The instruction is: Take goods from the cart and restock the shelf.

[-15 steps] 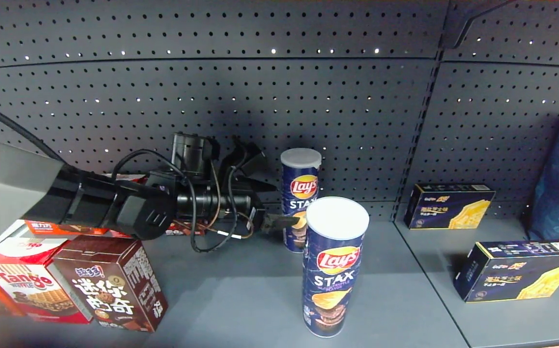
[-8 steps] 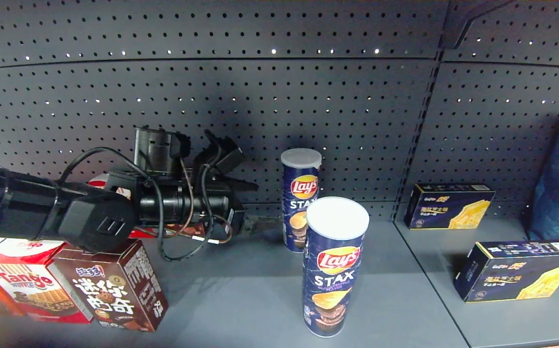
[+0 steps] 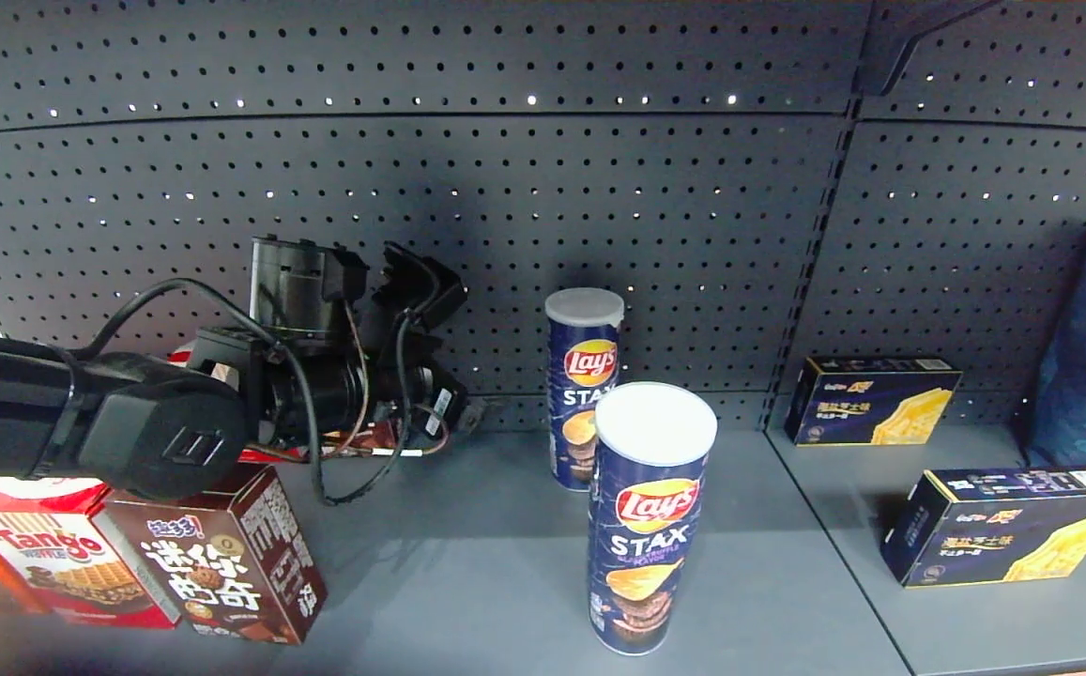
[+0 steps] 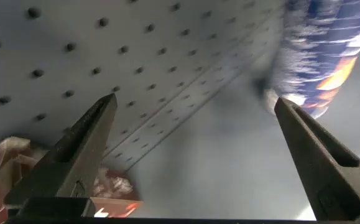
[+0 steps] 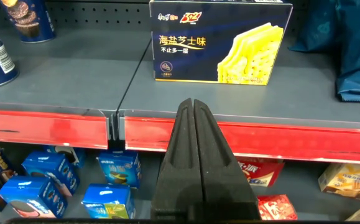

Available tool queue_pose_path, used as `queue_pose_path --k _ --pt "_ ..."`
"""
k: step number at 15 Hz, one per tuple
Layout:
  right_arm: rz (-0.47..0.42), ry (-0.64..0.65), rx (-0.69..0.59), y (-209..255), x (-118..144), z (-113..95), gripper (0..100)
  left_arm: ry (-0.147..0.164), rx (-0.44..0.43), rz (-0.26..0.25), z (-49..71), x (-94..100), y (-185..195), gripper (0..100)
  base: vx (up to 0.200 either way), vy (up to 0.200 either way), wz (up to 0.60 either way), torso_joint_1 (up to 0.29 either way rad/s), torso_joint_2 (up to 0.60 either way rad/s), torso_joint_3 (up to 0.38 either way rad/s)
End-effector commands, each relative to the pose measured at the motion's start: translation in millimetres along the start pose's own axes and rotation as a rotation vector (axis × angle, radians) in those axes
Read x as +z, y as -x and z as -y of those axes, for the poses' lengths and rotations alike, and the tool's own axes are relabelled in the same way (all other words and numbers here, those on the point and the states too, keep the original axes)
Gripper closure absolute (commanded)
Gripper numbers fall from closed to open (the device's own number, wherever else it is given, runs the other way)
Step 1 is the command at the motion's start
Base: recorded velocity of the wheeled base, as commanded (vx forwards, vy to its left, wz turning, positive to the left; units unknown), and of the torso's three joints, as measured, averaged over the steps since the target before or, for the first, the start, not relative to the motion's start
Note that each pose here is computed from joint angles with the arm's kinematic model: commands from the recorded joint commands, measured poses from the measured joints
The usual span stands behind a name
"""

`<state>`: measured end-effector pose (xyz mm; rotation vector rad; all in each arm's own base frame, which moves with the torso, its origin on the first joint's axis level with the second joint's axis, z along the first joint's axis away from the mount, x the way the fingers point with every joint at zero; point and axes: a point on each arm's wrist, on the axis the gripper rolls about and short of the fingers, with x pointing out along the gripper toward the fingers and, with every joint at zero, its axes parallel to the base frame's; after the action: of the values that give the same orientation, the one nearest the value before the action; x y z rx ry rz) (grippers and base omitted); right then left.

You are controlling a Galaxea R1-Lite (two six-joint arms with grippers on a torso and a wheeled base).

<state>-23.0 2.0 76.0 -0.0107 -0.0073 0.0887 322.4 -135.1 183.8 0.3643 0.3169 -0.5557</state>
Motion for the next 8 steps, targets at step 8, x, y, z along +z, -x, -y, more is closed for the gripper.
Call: queue_pose_path --k 8 --pt "-0.001 0.000 0.000 -0.1 0.1 0.0 100 -0.023 0.004 -0.063 23.3 -8.0 -23.7 0 0.000 0.000 0.00 0.000 0.00 0.000"
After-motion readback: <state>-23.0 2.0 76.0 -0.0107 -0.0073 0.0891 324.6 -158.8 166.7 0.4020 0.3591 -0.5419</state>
